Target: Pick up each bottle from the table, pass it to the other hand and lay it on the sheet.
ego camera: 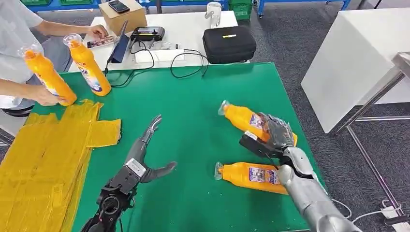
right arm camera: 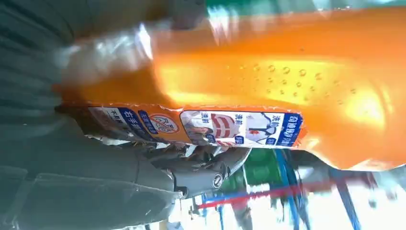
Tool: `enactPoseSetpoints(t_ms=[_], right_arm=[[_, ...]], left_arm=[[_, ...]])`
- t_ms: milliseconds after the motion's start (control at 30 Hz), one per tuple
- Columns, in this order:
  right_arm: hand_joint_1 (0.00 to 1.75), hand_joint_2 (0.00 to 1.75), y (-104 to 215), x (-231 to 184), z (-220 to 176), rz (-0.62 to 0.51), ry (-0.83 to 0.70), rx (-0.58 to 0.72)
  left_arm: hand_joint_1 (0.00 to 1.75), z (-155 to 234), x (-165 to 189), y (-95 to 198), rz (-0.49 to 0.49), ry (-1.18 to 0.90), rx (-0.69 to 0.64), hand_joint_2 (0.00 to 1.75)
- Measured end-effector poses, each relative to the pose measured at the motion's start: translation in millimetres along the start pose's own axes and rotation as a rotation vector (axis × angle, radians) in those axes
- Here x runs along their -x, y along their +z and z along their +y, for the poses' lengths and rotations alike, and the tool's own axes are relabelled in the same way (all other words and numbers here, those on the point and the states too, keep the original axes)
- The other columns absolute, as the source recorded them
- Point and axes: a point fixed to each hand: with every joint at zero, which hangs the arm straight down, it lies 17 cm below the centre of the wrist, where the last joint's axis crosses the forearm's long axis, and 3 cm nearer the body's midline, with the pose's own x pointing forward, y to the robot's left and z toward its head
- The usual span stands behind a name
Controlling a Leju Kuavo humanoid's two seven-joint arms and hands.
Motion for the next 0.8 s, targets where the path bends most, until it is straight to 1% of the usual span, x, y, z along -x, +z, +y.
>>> enactPoseSetpoints(t_ms=[33, 133, 300, 400, 600, 667, 800], right_arm=[[1.75, 1.75, 0.5, -11.2, -7.0, -0.009, -0.042, 0.037], [1.75, 1.75, -6.3, -38.0, -49.4, -0.046, -0.152, 0.177], [1.75, 1.75, 1.4, -52.2, -86.1, -0.058, -0.222, 0.298], [1.75, 1.75, 5.4, -58.0, -98.3, -0.071, -0.246, 0.345], [1.75, 1.75, 28.6, -81.6, -143.3, -0.114, -0.31, 0.544], [1.75, 1.75, 36.9, -91.4, -153.0, -0.139, -0.363, 0.583], [1.75, 1.75, 45.9, -108.9, -155.3, -0.175, -0.439, 0.586]], left_arm=[[0.0, -1.1, -1.1, -0.5, 0.0, 0.004, 0.0, 1.75], [0.0, -4.8, -2.2, -1.0, 0.003, 0.007, 0.007, 1.75], [0.0, -7.5, -3.5, -2.4, 0.005, 0.016, 0.006, 1.75], [0.0, -8.4, -4.3, -3.1, 0.005, 0.019, 0.005, 1.75], [0.0, -15.0, -6.2, -5.7, 0.009, 0.032, 0.009, 1.75], [0.0, -19.1, -5.8, -6.7, 0.014, 0.041, 0.014, 1.75], [0.0, -26.6, -5.9, -9.0, 0.02, 0.058, 0.028, 1.75]])
